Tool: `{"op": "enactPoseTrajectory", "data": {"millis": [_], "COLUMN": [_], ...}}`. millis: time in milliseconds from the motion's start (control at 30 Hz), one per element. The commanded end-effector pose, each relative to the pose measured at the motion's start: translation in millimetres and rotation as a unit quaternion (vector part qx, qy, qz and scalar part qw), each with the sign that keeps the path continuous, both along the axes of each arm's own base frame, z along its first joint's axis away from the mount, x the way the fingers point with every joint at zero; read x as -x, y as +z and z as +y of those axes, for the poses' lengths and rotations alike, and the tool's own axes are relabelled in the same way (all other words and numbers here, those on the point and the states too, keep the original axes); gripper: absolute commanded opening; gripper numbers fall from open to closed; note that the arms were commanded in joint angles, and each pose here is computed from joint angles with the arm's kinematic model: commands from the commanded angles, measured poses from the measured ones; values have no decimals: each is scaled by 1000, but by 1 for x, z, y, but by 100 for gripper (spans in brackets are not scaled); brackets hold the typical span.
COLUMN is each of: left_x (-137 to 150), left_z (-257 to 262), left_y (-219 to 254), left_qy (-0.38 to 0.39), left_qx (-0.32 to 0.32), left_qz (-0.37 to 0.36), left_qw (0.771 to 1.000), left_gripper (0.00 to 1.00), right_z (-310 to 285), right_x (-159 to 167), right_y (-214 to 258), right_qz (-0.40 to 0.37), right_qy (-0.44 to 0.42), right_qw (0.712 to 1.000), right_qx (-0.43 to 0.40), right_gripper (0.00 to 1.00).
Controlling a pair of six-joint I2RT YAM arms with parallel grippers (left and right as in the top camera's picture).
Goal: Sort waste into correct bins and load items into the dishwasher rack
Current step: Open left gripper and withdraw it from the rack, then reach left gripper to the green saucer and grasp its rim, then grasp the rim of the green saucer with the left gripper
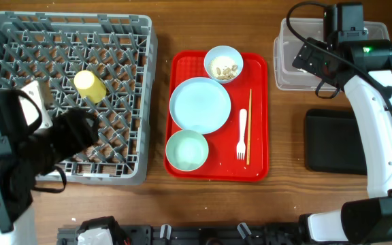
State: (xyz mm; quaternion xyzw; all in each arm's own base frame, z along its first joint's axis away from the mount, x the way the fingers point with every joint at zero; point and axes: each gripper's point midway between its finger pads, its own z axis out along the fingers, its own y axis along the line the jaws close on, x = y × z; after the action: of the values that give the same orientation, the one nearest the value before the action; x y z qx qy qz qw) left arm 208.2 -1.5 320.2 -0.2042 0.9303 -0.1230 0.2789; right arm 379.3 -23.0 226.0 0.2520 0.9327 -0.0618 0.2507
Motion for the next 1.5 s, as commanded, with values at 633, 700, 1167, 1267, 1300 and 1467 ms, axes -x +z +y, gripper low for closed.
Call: {"op": "enactPoseTrajectory", "data": {"millis": [633, 700, 1167, 1267, 1300, 1467], "left_x": [37, 26, 9, 0, -3, -20], "left_z": [-152, -154, -212, -224, -228, -233], "left_y": [-146, -153, -275, -276, -276, -274], "left_qy": [-228, -209, -240, -251, -256, -258], "left_qx": [143, 112, -58, -54, -54, -85], "left_qz": [205, 195, 278, 251, 241, 186], "left_qw": [941, 952, 928, 933, 935, 944], "left_gripper": [86, 84, 71, 71, 71, 69], "right_z": [-2, -2, -2, -2, -2, -2], "right_x": [3, 3, 3, 3, 3, 3], "right_y": [8, 8, 8, 8, 8, 8], "right_qz": [-11, -11, -11, -11, -11, -11], "right_qy": [1, 1, 1, 1, 1, 1], "right_qw": [1000, 1000, 1000, 1000, 1000, 1000], "right_qx": [11, 11, 11, 11, 11, 11], "right_gripper": [100, 100, 100, 100, 100, 100]}}
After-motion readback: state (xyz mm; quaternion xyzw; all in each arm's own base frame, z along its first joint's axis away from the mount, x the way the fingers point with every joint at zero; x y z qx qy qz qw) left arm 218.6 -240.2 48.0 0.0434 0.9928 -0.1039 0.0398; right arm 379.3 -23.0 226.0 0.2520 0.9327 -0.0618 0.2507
